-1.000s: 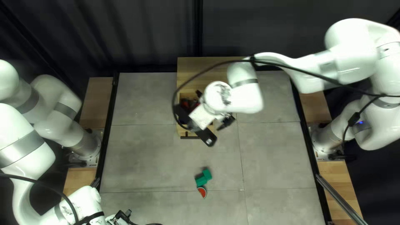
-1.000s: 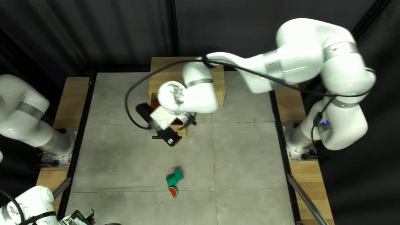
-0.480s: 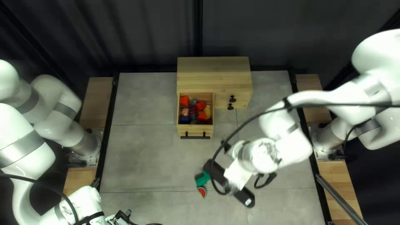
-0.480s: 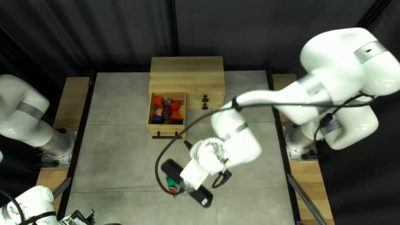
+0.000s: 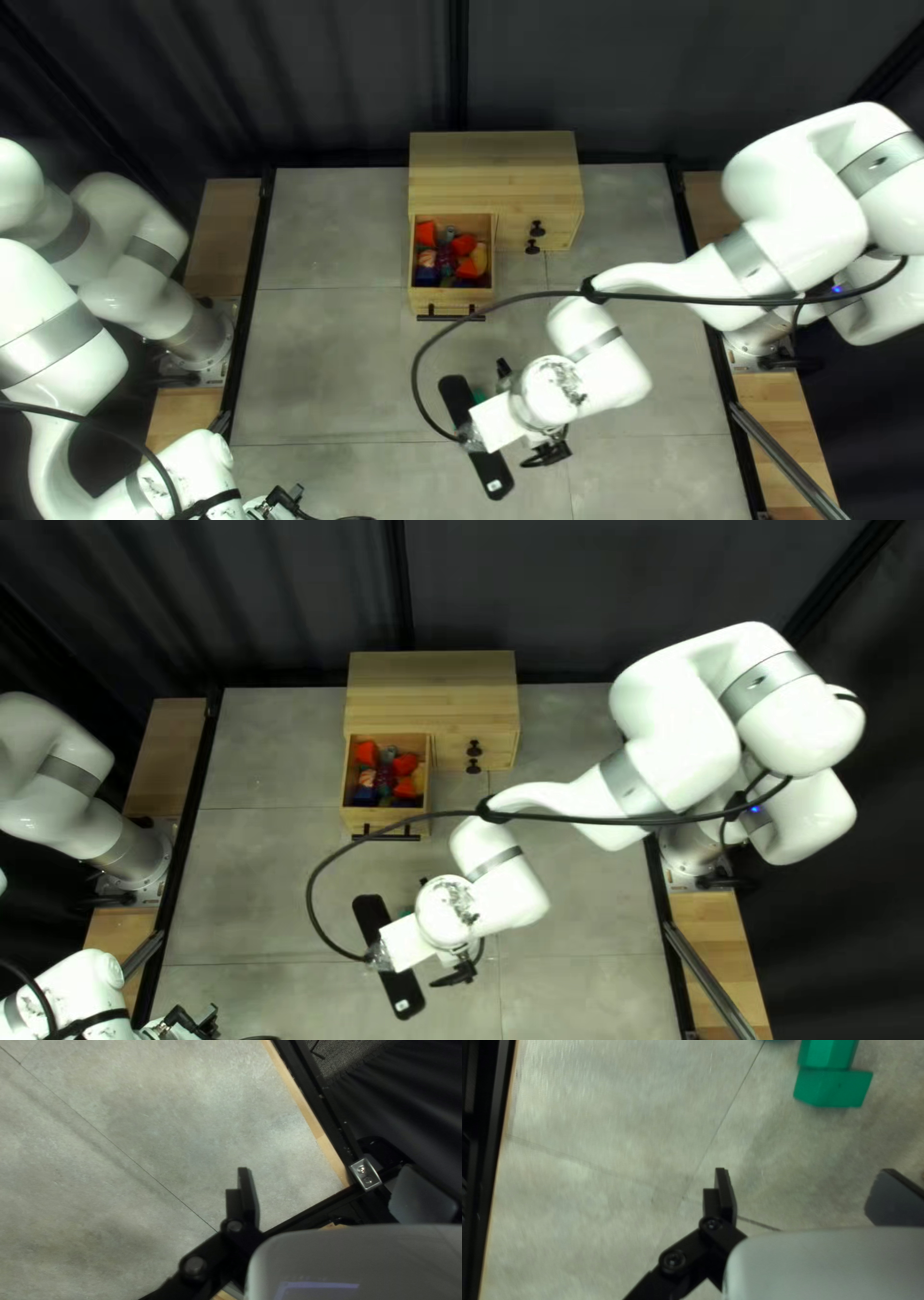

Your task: Open drawers and place objects into drawer and close

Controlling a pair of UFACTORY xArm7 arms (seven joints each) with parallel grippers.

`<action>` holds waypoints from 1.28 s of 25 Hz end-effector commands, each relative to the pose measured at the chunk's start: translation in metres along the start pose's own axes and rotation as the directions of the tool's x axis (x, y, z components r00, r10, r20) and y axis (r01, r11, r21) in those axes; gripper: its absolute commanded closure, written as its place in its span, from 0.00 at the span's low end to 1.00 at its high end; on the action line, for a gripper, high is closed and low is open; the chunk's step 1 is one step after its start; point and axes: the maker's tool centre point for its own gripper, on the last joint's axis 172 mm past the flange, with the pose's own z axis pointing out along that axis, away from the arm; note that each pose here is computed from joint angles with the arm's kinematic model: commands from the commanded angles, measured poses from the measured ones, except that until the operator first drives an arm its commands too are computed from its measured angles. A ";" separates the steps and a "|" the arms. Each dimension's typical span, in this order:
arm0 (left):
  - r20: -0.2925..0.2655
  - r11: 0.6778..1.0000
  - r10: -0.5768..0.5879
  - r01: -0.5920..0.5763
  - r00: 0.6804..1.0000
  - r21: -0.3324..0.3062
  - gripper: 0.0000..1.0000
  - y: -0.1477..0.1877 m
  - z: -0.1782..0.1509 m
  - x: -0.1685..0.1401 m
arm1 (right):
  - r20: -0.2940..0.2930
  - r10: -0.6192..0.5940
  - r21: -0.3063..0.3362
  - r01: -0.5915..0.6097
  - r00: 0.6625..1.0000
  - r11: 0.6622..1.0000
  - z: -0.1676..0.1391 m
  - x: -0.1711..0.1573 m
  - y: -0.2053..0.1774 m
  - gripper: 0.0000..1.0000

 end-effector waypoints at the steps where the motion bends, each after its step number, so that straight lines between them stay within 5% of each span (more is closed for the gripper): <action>1: 0.000 1.000 0.000 0.000 1.000 0.000 0.00 0.000 0.000 0.000 | -0.004 0.023 -0.010 -0.023 1.000 1.000 0.013 0.002 0.014 0.00; 21: 0.000 1.000 0.000 0.000 1.000 0.000 0.00 0.000 0.000 0.000 | -0.025 0.042 -0.006 -0.042 0.999 0.999 0.049 0.014 0.030 0.00; 22: 0.000 1.000 0.000 0.000 1.000 0.000 0.00 0.000 0.000 0.000 | -0.025 0.041 -0.004 -0.041 0.999 0.999 0.050 0.014 0.030 0.12; 24: 0.000 1.000 0.000 0.000 1.000 0.000 0.00 0.000 0.000 0.000 | -0.025 0.036 -0.002 -0.036 0.999 0.999 0.052 0.014 0.029 0.96; 32: 0.000 1.000 0.000 0.000 1.000 0.000 0.00 0.000 0.000 0.000 | -0.027 0.030 0.001 -0.030 0.999 1.000 0.045 0.012 0.026 0.97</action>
